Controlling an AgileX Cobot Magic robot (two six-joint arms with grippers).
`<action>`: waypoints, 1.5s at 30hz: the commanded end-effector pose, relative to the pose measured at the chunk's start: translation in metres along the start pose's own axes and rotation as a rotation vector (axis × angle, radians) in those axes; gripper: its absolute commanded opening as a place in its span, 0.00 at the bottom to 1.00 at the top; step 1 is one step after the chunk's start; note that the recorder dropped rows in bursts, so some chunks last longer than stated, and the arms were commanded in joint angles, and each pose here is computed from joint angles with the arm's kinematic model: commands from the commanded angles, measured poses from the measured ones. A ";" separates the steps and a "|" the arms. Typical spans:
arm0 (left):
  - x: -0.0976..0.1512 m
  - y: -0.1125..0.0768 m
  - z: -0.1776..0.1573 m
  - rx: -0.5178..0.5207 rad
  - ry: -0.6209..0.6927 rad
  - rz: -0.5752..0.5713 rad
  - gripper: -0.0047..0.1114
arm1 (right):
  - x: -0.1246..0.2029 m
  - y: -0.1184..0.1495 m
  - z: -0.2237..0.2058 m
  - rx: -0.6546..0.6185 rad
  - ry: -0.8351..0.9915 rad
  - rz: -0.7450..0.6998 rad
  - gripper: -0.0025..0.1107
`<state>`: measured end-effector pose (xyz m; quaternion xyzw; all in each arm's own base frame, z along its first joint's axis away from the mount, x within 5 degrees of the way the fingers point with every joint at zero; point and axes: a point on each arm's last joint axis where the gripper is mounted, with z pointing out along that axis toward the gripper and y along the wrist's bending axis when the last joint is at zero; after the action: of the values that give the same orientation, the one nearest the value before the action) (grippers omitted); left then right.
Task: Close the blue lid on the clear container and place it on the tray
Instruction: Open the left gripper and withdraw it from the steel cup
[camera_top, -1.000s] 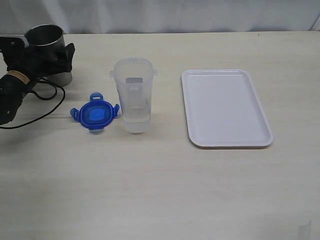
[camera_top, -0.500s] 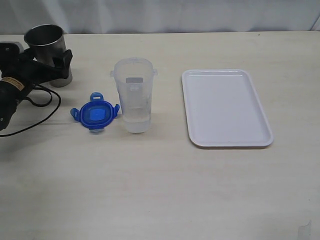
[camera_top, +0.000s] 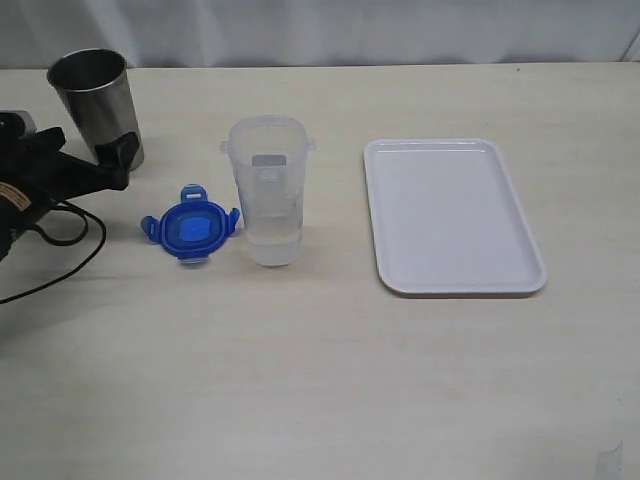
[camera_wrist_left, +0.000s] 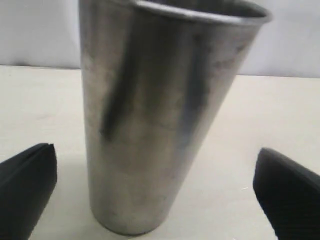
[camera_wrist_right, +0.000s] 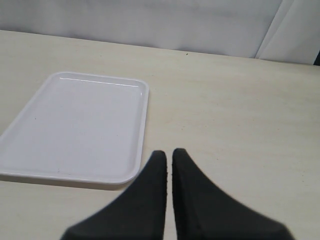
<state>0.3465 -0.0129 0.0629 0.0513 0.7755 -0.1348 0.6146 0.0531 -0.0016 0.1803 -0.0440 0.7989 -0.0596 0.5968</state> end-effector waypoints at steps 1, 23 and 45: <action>-0.016 -0.007 -0.016 0.018 -0.026 0.011 0.92 | 0.000 0.000 0.000 0.004 -0.007 0.008 0.06; -0.047 -0.028 -0.063 -0.099 0.615 -0.255 0.04 | 0.000 0.000 0.000 0.004 -0.007 0.008 0.06; -0.065 -0.035 -0.065 -0.036 0.712 -0.249 0.04 | 0.000 0.000 0.000 0.004 -0.007 0.008 0.06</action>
<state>0.2926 -0.0384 0.1424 0.0374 0.9307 -0.2515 0.2630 0.0531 -0.0016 0.1803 -0.0440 0.7989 -0.0596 0.5968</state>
